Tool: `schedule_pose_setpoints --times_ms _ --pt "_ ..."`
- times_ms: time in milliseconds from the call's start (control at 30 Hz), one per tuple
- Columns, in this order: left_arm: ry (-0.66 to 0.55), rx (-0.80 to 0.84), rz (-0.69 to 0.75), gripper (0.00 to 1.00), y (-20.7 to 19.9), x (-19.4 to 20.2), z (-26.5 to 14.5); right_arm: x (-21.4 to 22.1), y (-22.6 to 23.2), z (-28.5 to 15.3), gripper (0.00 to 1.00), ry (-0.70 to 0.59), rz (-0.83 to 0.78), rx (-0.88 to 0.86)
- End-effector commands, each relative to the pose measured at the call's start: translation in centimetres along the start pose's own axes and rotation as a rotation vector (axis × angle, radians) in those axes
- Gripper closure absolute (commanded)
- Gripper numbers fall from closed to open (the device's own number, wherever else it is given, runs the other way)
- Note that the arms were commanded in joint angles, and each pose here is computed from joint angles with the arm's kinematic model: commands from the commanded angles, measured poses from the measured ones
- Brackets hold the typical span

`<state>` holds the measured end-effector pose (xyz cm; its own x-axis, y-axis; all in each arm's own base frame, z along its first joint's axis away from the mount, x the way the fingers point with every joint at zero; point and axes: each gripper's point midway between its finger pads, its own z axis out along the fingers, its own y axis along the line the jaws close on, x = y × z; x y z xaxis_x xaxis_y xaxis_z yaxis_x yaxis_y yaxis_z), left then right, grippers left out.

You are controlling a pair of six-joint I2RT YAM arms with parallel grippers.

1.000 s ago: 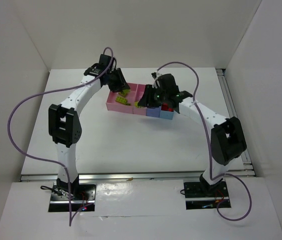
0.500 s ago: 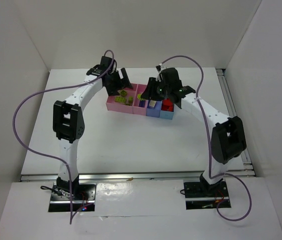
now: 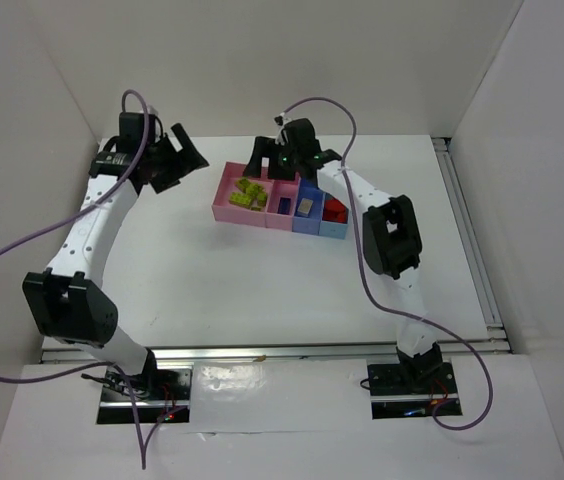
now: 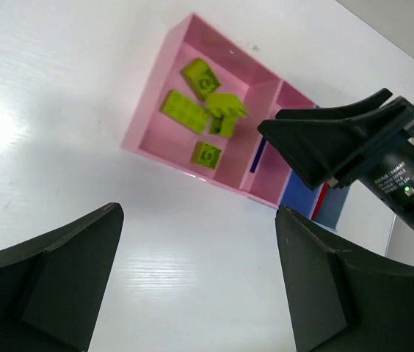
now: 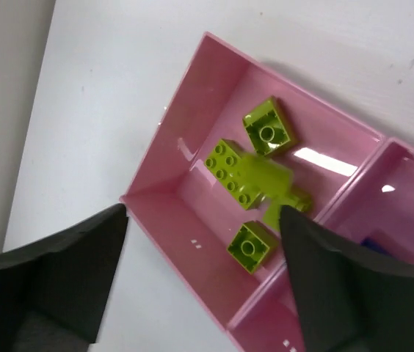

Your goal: Sort the legos into containers by color

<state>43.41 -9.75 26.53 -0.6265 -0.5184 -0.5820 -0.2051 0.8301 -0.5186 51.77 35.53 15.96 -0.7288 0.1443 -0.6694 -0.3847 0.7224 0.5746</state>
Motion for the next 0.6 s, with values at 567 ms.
schedule_pose_setpoints --times_ms 567 --pt "0.051 0.049 0.101 0.06 2.1 3.0 -1.1 -0.8 -11.3 -30.3 0.00 -0.393 0.052 0.975"
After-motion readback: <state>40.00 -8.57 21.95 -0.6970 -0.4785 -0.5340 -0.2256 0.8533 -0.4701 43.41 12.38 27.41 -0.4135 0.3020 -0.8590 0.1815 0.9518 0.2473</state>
